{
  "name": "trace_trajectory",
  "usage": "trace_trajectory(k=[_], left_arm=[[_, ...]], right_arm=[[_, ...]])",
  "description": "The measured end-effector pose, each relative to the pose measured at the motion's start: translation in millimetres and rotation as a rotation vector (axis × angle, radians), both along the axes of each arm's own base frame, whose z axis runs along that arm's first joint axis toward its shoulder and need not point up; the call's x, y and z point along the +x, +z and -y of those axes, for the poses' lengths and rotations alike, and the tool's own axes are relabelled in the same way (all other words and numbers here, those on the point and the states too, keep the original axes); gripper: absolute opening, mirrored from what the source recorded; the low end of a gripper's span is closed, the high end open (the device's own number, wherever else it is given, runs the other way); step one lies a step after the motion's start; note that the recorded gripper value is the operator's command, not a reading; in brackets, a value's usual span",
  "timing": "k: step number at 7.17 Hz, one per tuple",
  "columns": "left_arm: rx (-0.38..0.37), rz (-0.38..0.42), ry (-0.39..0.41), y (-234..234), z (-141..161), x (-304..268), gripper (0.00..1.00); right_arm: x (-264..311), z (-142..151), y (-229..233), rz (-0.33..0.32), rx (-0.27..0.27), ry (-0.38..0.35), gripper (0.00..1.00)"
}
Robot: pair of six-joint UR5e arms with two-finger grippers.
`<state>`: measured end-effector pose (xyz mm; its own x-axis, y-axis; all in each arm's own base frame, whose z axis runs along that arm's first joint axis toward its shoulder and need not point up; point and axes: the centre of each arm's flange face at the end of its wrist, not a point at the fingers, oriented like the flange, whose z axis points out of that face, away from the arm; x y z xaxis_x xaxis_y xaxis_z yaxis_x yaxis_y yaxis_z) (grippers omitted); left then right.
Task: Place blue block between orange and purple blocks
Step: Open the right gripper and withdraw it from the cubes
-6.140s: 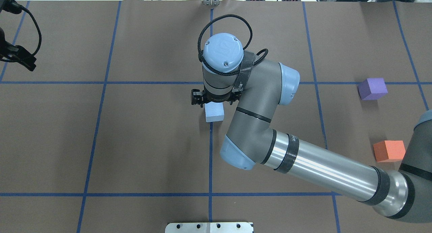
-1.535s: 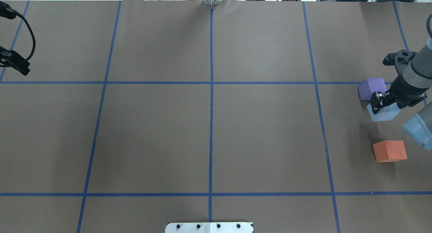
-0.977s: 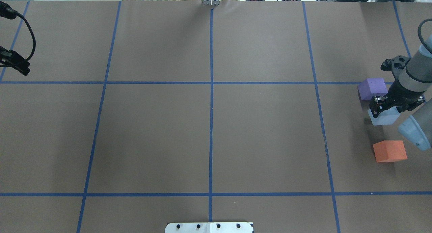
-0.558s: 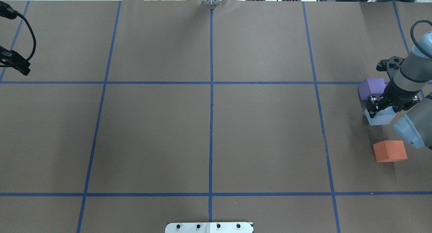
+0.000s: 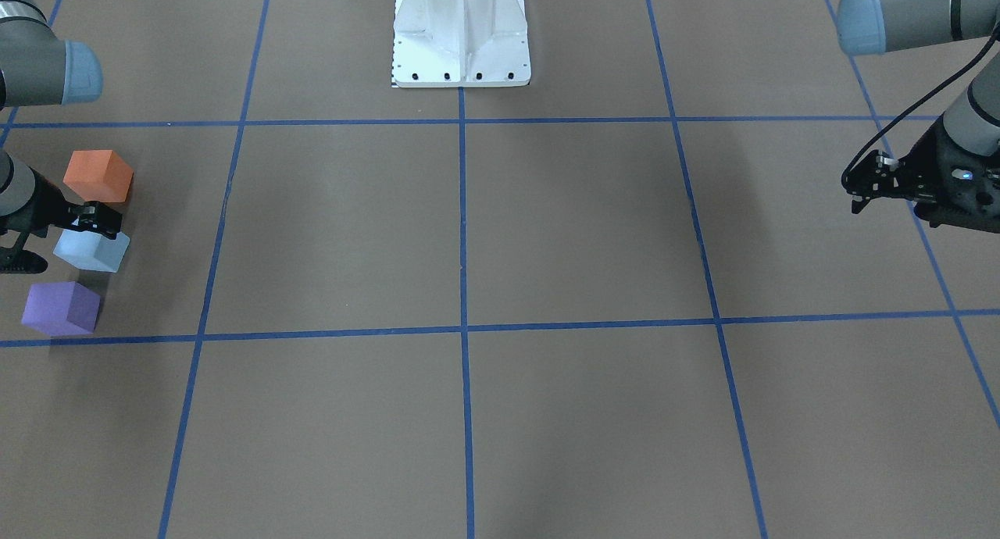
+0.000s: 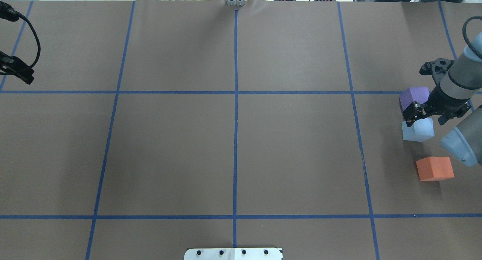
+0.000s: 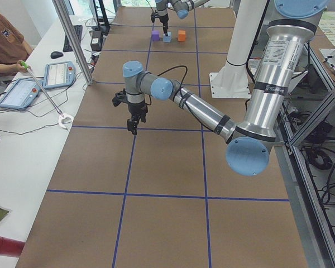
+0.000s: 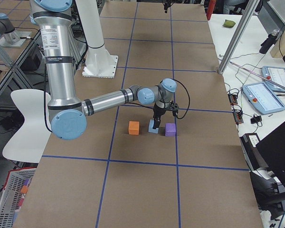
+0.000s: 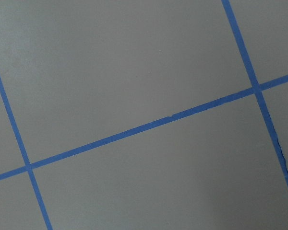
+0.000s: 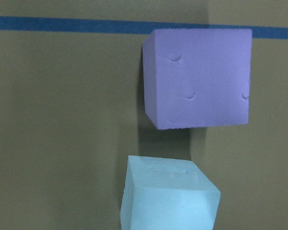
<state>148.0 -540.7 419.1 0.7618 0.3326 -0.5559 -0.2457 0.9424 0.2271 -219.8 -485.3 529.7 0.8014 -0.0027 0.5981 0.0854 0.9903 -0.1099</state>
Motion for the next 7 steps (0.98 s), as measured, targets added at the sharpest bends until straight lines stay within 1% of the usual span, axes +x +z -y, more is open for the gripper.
trace_trajectory(k=[1,2,3,4,5,6,7], left_arm=[[0.000,0.001,0.000,0.3,0.5,-0.6,1.00],[0.007,0.002,0.004,0.6,1.5,-5.1,1.00],[0.022,0.007,0.012,3.7,4.0,-18.2,1.00],[0.044,0.018,0.026,14.9,6.8,-45.8,1.00],[0.062,0.033,0.041,34.7,7.3,-83.4,1.00],[0.065,0.032,0.051,60.3,4.4,-122.7,1.00],[0.043,-0.003,0.048,90.7,-2.2,-159.7,1.00]], right_arm=[[20.0,-1.0,-14.6,0.018,0.024,0.028,1.00],[56.5,-1.4,-26.3,0.036,0.061,0.063,1.00],[93.7,-1.5,-26.9,0.045,0.111,0.065,1.00],[133.7,-3.1,-14.9,0.058,0.161,0.034,1.00],[172.3,-7.7,2.0,0.080,0.197,0.007,1.00],[205.7,-16.2,19.3,0.093,0.227,-0.012,1.00],[235.5,-28.2,37.8,0.104,0.240,-0.016,1.00]])
